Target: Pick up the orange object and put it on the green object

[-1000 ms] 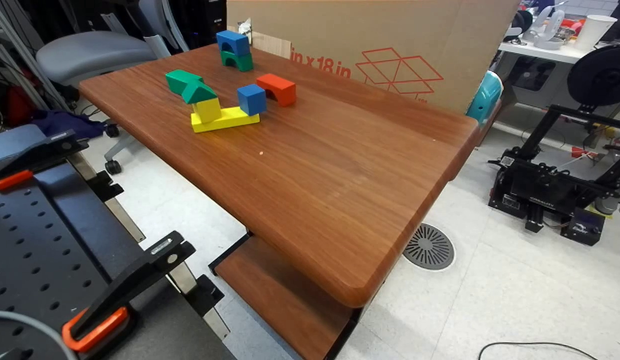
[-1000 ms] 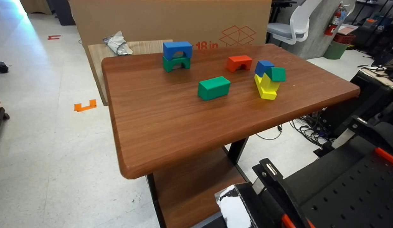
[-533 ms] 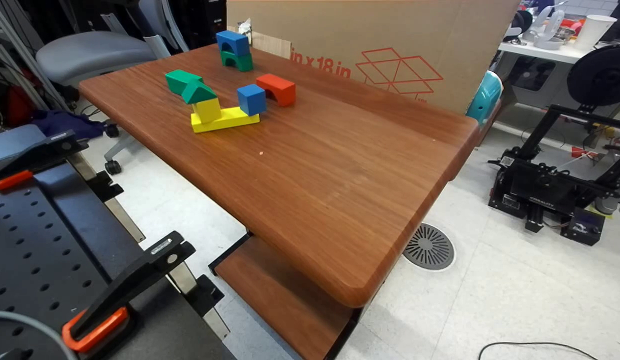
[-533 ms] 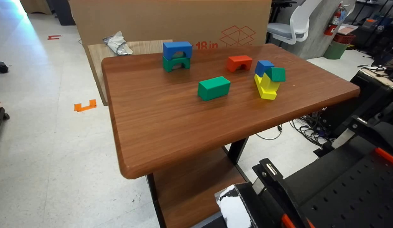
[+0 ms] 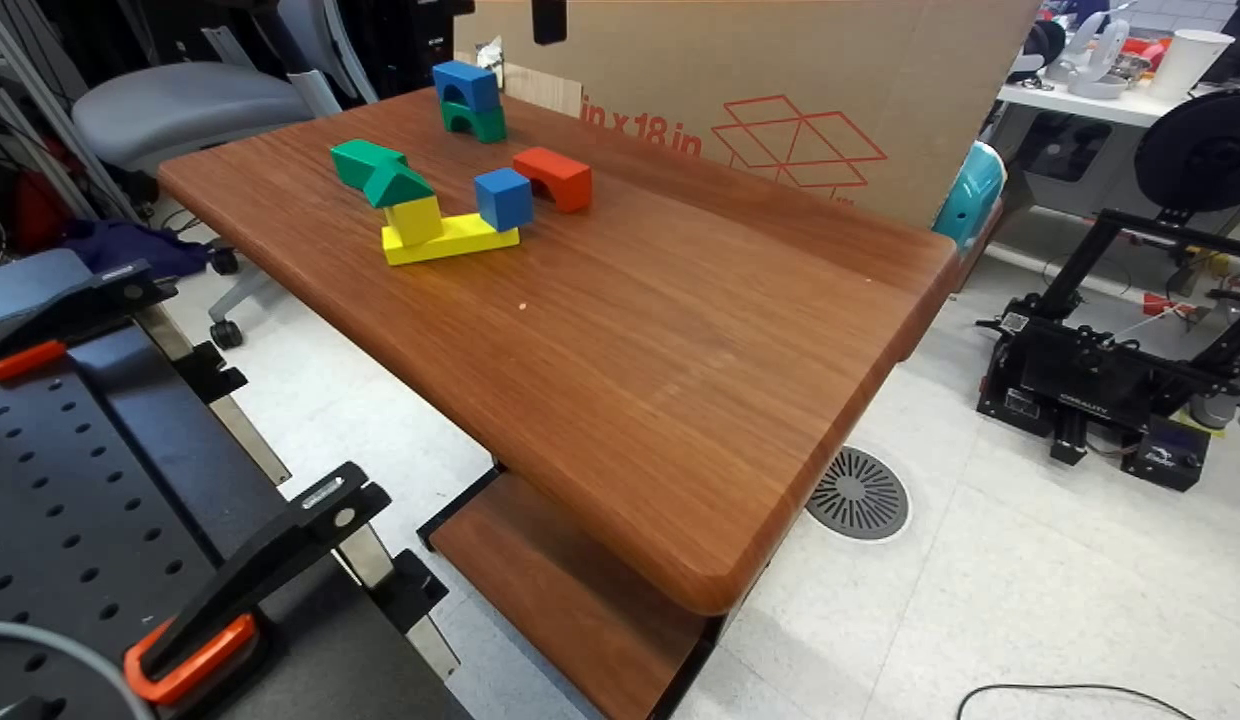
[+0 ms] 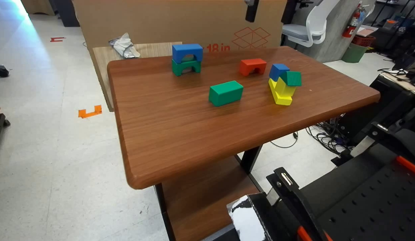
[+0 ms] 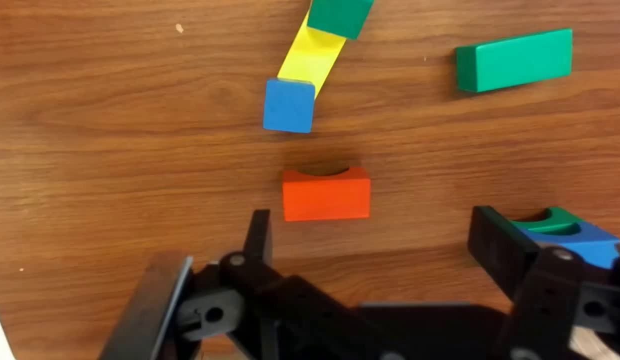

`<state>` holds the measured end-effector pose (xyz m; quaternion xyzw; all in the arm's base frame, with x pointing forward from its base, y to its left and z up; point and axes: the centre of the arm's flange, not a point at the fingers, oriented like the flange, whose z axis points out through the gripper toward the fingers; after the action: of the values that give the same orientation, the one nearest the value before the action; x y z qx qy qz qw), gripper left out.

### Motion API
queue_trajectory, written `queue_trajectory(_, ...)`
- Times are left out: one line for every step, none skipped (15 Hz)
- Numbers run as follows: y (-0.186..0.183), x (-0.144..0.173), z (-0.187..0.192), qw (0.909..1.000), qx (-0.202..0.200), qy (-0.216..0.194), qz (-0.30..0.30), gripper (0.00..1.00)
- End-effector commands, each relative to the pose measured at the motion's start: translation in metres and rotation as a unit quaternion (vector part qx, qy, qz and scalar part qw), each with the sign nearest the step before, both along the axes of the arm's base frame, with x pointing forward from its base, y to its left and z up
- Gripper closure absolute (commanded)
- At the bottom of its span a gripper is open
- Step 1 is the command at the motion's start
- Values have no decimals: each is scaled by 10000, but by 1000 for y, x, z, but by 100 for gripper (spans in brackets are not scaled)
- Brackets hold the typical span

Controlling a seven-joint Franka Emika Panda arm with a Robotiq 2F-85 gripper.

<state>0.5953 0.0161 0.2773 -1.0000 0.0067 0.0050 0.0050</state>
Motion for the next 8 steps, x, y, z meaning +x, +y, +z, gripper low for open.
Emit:
queue_trajectory(-7, 24, -23, 9997, 29, -21, -238, 0)
queue_trajectory(-9, 27, -29, 9996, 16, -4, -271, 0)
queue_trajectory(-11, 30, -34, 9996, 9, 13, -293, 0)
queue_trajectory(-12, 33, -40, 9995, 7, 43, -308, 0)
queue_trajectory(-13, 36, -45, 9995, 9, 67, -318, 0)
queue_trajectory(-14, 38, -51, 9994, 5, 98, -328, 0)
queue_trajectory(-14, 40, -55, 9994, -3, 122, -337, 0)
queue_trajectory(-14, 42, -61, 9993, -27, 148, -338, 0)
